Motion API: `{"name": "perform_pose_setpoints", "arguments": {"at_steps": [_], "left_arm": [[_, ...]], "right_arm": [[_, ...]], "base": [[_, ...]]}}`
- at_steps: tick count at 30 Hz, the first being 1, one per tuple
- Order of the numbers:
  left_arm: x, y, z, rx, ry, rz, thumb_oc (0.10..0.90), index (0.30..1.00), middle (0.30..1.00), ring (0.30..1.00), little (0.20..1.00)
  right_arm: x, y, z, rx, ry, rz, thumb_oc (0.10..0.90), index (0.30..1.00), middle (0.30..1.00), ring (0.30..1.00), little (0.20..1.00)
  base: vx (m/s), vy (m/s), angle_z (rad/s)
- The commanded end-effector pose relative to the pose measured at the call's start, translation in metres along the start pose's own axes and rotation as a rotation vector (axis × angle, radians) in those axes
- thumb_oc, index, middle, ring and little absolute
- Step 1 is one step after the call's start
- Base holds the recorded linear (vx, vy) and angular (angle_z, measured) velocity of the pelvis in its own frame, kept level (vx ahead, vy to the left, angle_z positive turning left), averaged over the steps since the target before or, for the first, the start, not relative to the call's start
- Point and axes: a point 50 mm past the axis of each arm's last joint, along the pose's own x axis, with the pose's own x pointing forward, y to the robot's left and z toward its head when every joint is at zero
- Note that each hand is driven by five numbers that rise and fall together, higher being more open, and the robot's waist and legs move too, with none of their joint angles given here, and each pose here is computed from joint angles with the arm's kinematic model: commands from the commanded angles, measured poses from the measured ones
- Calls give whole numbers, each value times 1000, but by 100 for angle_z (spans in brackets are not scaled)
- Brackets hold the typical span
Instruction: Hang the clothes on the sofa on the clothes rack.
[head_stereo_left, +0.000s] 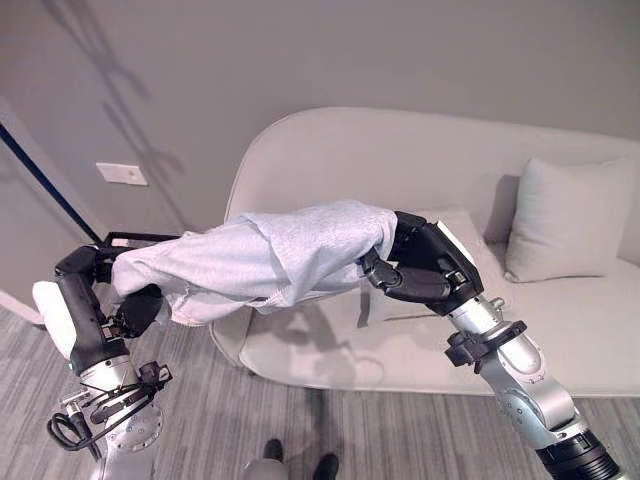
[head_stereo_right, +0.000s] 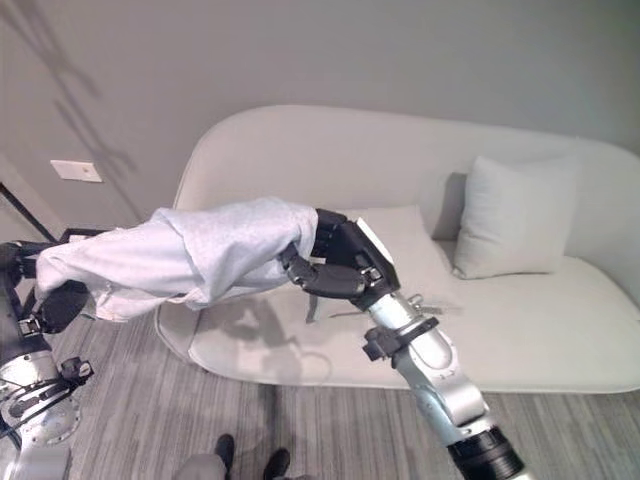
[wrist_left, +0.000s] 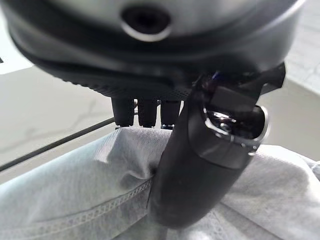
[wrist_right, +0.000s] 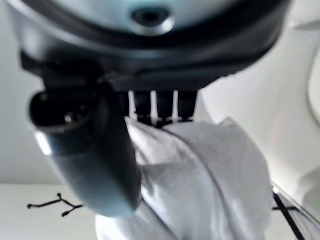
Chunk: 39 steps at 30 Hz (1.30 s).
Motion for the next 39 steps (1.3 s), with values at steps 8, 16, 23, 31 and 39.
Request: {"name": "perform_pose_setpoints", "arguments": {"at_steps": [8,16,23,31,39], "left_arm": [[36,30,24,-53,-164,198,400,300,300,300,300],[36,26,25,-42,-181,194,400,300,300,300,300],[41,11,32,53,-242,23,400,300,300,300,300],[33,16,26,144,-232,-11,400,300,300,300,300],[32,-3,30,80,-222,-95,400,300,300,300,300]], "right_arm": [[-4,-36,41,-76,-215,-176,400,300,300,300,300],[-3,-38,41,-162,-190,-210,400,300,300,300,300],[-20,-35,22,-172,-143,-336,400,300,300,300,300],[-9,-26,23,-161,-178,-312,400,300,300,300,300],[-19,-31,19,-149,-165,-347,400,300,300,300,300]], "base": [[-105,177,62],[-92,447,37],[-32,540,84],[13,396,-9],[77,65,1]]}}
